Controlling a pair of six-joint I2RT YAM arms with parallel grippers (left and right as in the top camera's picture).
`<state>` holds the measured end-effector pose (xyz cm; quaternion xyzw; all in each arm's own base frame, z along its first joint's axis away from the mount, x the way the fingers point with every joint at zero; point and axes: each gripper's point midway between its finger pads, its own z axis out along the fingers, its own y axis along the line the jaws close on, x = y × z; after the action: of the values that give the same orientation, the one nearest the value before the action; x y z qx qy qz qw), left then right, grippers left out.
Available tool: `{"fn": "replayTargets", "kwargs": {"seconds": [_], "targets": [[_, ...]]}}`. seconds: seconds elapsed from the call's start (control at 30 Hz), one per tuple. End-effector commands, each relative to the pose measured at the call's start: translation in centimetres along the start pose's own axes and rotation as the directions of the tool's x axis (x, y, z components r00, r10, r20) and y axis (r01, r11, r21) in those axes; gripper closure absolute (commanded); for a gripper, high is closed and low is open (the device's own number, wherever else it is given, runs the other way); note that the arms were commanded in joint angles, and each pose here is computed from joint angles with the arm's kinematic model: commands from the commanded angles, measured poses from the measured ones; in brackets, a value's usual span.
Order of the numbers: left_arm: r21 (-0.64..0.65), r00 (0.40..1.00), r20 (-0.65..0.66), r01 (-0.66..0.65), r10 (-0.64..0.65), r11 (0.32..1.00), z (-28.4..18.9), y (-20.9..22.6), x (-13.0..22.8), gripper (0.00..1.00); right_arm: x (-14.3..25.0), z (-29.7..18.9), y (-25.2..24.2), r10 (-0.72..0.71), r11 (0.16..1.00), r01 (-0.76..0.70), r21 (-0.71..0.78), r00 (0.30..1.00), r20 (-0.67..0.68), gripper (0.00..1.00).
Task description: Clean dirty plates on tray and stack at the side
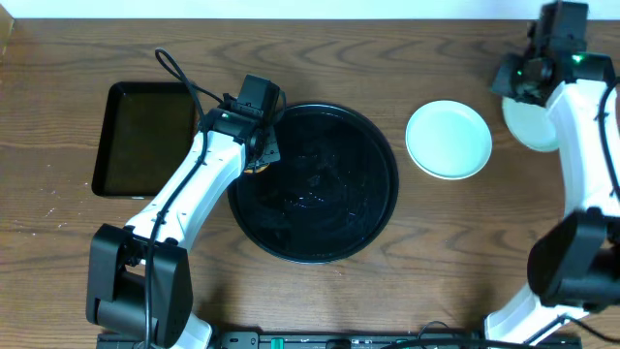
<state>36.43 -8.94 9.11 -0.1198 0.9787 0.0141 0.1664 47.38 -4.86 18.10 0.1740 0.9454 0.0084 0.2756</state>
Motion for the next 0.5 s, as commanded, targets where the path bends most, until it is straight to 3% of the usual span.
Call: {"fn": "replayTargets", "kwargs": {"seconds": [0.0,0.47], "targets": [[-0.005,1.0,-0.006,0.003,-0.003,1.0,0.3,0.0,0.2,0.92,1.4,0.4,3.3,-0.078,0.996,0.076,-0.046,0.997,-0.03,0.99],[-0.004,1.0,-0.005,0.003,-0.003,1.0,0.3,0.0,0.2,0.93,8.9,6.3,11.3,-0.263,0.964,0.249,-0.093,0.946,-0.19,0.99]]}}
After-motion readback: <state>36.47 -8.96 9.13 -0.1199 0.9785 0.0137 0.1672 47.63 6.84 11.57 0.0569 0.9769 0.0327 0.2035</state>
